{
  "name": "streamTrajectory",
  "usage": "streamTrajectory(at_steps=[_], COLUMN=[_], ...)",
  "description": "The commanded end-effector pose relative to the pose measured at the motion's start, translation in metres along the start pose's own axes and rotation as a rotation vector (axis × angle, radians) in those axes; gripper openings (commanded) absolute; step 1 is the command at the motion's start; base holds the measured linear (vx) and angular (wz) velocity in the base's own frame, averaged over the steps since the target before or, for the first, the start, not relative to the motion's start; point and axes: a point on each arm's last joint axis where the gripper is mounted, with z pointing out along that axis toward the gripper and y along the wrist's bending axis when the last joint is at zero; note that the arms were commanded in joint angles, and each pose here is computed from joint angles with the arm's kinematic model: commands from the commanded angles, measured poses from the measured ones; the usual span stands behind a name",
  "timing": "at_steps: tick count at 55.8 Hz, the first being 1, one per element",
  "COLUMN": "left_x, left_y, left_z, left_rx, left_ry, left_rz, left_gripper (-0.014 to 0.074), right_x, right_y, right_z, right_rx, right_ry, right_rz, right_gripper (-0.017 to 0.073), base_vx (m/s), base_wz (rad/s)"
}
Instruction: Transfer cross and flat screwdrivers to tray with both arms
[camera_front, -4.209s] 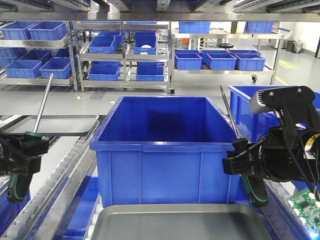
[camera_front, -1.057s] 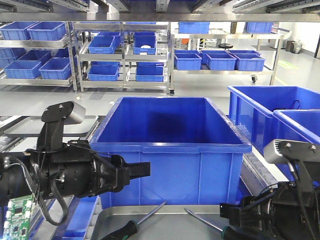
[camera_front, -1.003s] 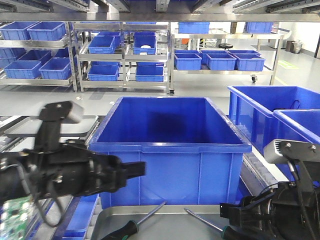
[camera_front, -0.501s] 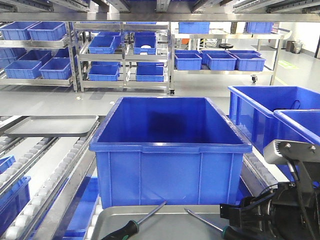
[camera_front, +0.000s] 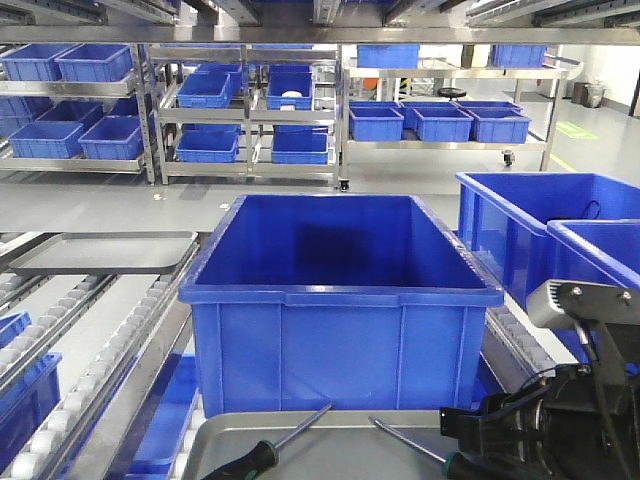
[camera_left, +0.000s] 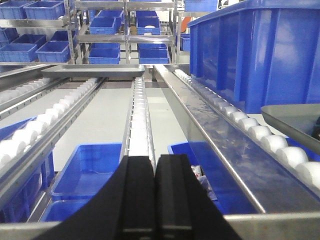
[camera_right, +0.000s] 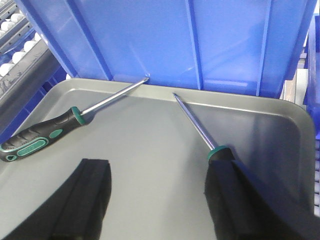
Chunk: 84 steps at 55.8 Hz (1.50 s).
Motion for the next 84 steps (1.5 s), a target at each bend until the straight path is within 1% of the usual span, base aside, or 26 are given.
streamTrajectory(at_steps=[1,35,40,44,47,50,56,59,62,65,67,69,71,77,84], left_x=[-0.013,-0.013,-0.013,-0.013,-0.013,-0.013,-0.013,-0.013,-0.013,-0.013,-0.013,-0.013,-0.013,-0.013,-0.013], left_y=[0.0,0.0,0.0,0.0,0.0,0.0,0.0,0.0,0.0,0.0,0.0,0.0,0.0,0.0,0.0], left_z=[-0.002,-0.001,-0.001,-0.001,-0.001,-0.001,-0.001,-0.001,-0.001,-0.001,-0.001,-0.001,-0.001,-0.001,-0.001], left_rx=[-0.005,-0.005,-0.005,-0.005,-0.005,-0.005,-0.005,-0.005,-0.005,-0.005,-0.005,-0.005,-0.005,-0.005,-0.005], left_ry=[-0.085,-0.08,-0.08,-0.08,-0.08,-0.08,-0.08,-0.08,-0.08,-0.08,-0.08,-0.08,-0.08,-0.08,-0.08], left_rz=[-0.013,-0.013,-0.013,-0.013,-0.013,-0.013,-0.013,-0.013,-0.013,-0.013,-0.013,-0.013,-0.013,-0.013,-0.013], left_gripper=[-0.0007,-0.0007,-0.0007,-0.0007,-0.0007,-0.0007,-0.0006,-0.0006,-0.0006,-0.0006,-0.0006,-0.0006,-0.0006,-0.0006,-0.0006], right_x=[-0.016,-0.016,-0.014,-0.006,0.004,0.018,0.055,0.071,0.084,0.102,0.111,0.122,0.131,0.156,0.186], right_y=[0.005,0.005,0.004,0.002,-0.003,-0.011,-0.033,-0.042,-0.05,-0.056,-0.059,-0.062,-0.064,-0.067,-0.074], right_z=[-0.012,-0.013,-0.025,-0.04,-0.046,-0.054,-0.068,-0.074,-0.08,-0.086,-0.089,-0.091,-0.093,-0.093,-0.081], right_rx=[-0.019,-0.017,-0.007,-0.007,-0.001,0.019,0.097,0.146,0.214,0.291,0.328,0.358,0.375,0.405,0.384], right_ry=[-0.115,-0.117,-0.155,-0.227,-0.289,-0.351,-0.439,-0.479,-0.519,-0.558,-0.58,-0.61,-0.633,-0.696,-0.735], right_rz=[-0.014,-0.018,-0.051,-0.053,-0.056,-0.046,-0.018,-0.029,-0.084,-0.167,-0.199,-0.213,-0.214,-0.205,-0.162], right_gripper=[0.0473,0.0473,0.0461,0.0419,0.0375,0.0325,0.0225,0.0178,0.0132,0.0084,0.0055,0.0019,-0.001,-0.0013,-0.0012], base_vx=[0.0,0.0,0.0,0.0,0.0,0.0,0.0,0.0,0.0,0.0,0.0,0.0,0.0,0.0,0.0], base_wz=[0.0,0.0,0.0,0.0,0.0,0.0,0.0,0.0,0.0,0.0,0.0,0.0,0.0,0.0,0.0])
